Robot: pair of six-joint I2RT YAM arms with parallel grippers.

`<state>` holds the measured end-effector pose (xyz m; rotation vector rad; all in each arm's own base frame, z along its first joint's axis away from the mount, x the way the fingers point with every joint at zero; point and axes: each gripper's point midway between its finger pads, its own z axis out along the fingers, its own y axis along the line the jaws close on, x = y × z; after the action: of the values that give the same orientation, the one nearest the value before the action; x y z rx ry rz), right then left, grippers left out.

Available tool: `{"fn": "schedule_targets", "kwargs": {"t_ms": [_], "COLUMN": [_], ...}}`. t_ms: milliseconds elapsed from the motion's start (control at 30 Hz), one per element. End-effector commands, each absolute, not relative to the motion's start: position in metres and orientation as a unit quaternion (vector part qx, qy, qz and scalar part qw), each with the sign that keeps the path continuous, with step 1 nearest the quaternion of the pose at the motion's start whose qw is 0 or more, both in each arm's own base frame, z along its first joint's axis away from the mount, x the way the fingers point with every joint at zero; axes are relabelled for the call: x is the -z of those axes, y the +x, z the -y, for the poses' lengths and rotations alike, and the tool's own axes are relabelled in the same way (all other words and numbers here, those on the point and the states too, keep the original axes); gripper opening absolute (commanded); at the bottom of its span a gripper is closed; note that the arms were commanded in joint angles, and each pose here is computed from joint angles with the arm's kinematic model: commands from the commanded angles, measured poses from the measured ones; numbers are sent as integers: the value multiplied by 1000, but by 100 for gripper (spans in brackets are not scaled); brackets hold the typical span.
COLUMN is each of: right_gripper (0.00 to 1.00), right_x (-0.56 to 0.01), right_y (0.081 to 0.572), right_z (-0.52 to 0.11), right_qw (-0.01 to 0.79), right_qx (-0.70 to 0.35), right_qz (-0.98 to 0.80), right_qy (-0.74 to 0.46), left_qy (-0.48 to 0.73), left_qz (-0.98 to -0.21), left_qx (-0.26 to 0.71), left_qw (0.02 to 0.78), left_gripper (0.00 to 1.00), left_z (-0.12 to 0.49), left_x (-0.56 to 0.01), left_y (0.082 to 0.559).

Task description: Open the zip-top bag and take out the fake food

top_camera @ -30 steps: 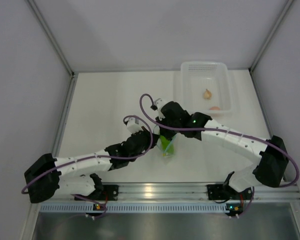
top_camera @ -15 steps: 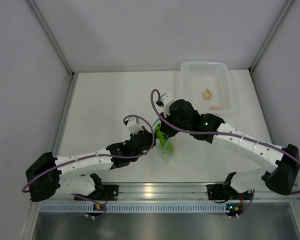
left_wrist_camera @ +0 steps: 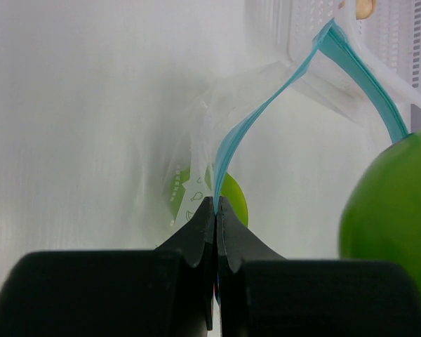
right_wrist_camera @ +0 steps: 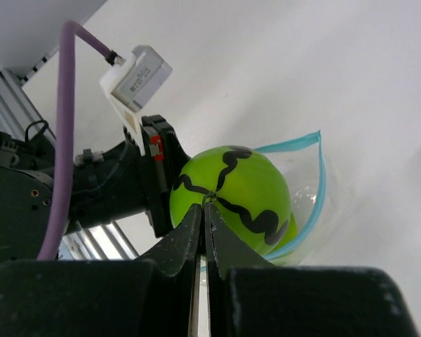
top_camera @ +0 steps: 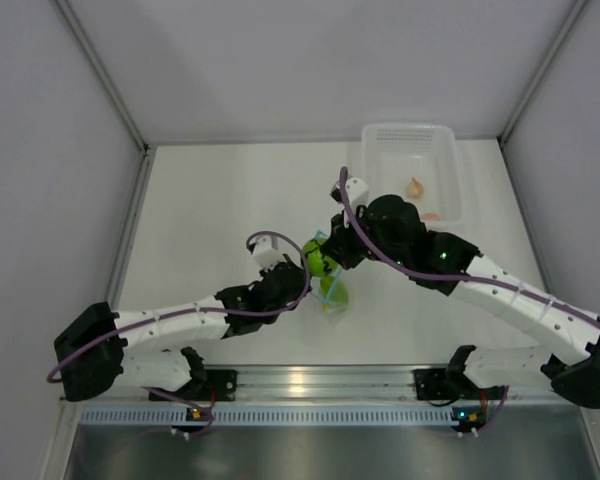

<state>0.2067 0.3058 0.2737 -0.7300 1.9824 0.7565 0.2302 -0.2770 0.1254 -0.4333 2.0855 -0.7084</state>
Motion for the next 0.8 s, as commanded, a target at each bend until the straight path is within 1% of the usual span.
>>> {"fn": "schedule_targets", "kwargs": {"t_ms": [0,167,267,433,633,667,767], "right_gripper": [0,0,0,0,0,0,0], "right_x": [-316,-330,-336,-335,-307,-296,-271], "right_y": [219,244,264,310,365,380,404], "right_z": [-304,-276,-255,-204,-144,-126,-110], "right_qw": [487,511,513,532,544,545,537], "right_qx": [-336,-320,-325,-287,-230,-201,-169], "right_qz": [-764,-769,-773,-787,-806,-814,-826], "right_qy": [-257,-211,-185,-123,-28,3,28], "left_qy": [-190,-190,-192,-191,-197,-199,-198], "left_qz": [-824,-826,-827,-827,-825,-824,-822], "left_qx": [292,291,291,290,292,296,300], "left_qw": [446,443,441,442,441,441,441], "left_gripper": [0,0,0,0,0,0,0], "left_z": [280,279,279,278,271,270,269], "left_x": [-139,-137,-136,-136,-136,-139,-141], "left_y": [237,238,240,241,241,242,241]}}
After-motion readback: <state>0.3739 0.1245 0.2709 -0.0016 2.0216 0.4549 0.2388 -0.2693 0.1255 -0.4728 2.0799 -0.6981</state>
